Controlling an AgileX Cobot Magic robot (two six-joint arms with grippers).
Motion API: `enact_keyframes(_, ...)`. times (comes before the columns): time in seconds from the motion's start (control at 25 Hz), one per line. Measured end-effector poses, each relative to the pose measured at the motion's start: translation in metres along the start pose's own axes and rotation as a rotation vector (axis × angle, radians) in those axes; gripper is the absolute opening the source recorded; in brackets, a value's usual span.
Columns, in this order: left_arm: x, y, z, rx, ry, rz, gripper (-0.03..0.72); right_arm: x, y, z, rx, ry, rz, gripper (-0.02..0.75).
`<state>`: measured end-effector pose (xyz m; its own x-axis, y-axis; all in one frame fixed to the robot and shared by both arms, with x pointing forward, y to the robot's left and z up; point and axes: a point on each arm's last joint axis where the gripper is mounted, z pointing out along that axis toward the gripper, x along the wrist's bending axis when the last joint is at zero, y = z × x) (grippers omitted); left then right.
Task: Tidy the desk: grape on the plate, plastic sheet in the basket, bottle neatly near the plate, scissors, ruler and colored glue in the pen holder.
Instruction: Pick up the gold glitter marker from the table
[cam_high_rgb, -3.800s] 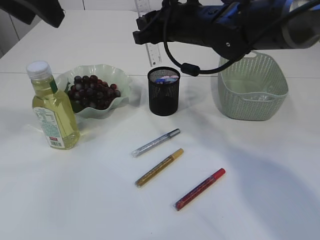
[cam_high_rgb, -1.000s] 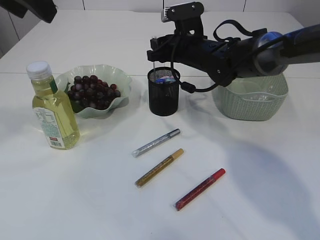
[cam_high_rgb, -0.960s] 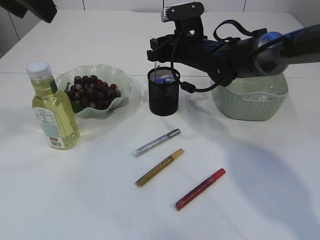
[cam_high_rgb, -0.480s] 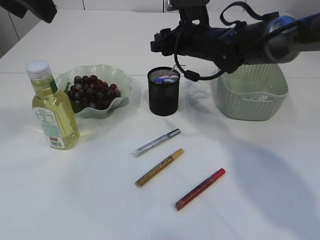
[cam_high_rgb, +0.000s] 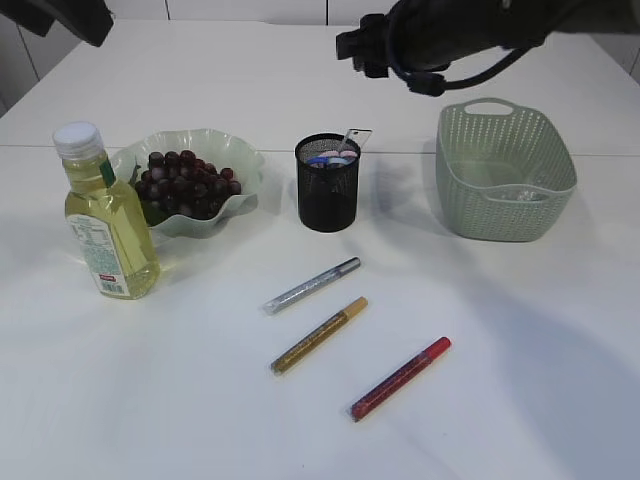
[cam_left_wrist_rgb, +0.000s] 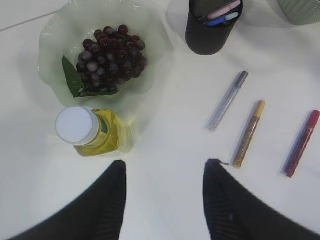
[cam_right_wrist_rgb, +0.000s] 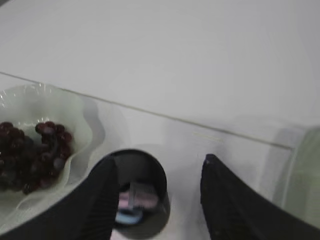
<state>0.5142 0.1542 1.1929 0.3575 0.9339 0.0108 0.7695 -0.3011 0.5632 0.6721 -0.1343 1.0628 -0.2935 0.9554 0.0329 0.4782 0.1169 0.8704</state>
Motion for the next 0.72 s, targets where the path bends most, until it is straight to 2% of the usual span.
enact_keyframes(0.24,-0.001,-0.001,0.000,0.010,-0.011,-0.004,0.363,-0.002,0.006,-0.059,0.267,-0.029,0.108,0.419)
enact_keyframes(0.48,-0.007,-0.002,0.000,0.023,-0.082,-0.028,0.363,-0.004,-0.004,-0.105,0.629,-0.071,0.117,0.419)
enact_keyframes(0.56,-0.008,-0.002,0.000,0.025,-0.093,-0.032,0.363,-0.003,-0.002,-0.111,0.668,-0.059,0.112,0.419)
enact_keyframes(0.72,-0.010,-0.002,0.000,0.028,-0.111,-0.038,0.363,0.004,0.003,-0.122,0.667,0.007,0.144,0.419)
